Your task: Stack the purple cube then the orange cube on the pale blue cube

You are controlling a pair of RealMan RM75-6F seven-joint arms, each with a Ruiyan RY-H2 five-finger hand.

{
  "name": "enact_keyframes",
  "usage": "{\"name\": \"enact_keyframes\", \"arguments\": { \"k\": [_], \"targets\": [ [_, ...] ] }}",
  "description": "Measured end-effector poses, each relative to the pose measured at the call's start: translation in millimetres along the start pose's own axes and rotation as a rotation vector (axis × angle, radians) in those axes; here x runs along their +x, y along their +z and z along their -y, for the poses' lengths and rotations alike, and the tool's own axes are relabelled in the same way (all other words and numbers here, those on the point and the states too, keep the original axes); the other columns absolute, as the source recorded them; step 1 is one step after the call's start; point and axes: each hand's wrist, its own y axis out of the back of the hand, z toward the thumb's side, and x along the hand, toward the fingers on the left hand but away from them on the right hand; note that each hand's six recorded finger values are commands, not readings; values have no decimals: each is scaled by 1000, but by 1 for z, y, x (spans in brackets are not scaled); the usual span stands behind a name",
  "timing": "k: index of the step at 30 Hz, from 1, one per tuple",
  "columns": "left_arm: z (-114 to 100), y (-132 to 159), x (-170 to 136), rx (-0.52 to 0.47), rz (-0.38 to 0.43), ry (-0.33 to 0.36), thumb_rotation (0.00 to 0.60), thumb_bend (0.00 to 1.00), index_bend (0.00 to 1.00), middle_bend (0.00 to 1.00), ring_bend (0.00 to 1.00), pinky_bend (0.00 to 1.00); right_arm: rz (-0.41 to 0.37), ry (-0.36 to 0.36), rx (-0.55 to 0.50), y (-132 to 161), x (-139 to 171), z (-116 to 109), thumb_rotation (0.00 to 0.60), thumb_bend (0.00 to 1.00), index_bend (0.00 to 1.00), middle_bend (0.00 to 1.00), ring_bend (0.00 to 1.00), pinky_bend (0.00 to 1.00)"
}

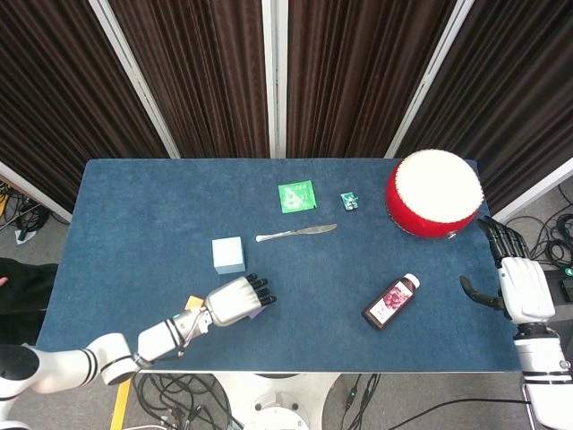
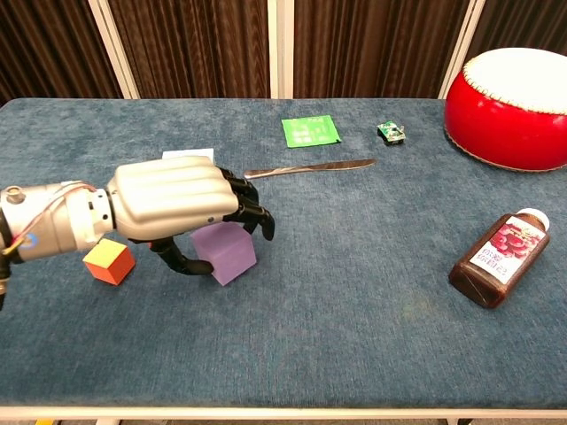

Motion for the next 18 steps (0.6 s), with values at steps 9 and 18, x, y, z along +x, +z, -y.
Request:
{"name": "enact_keyframes", "arguments": {
  "k": [9,18],
  "targets": [
    [-20,-7,-24,46,-10,20,600,311,356,532,297,370,1,6,3,0,0,2,600,217,0,27,0,0],
    [-50,-37,-29,37,-155,64,600,310,356,538,316,387,2,4,6,0,-1,2,600,217,0,27,0,0]
  ]
}}
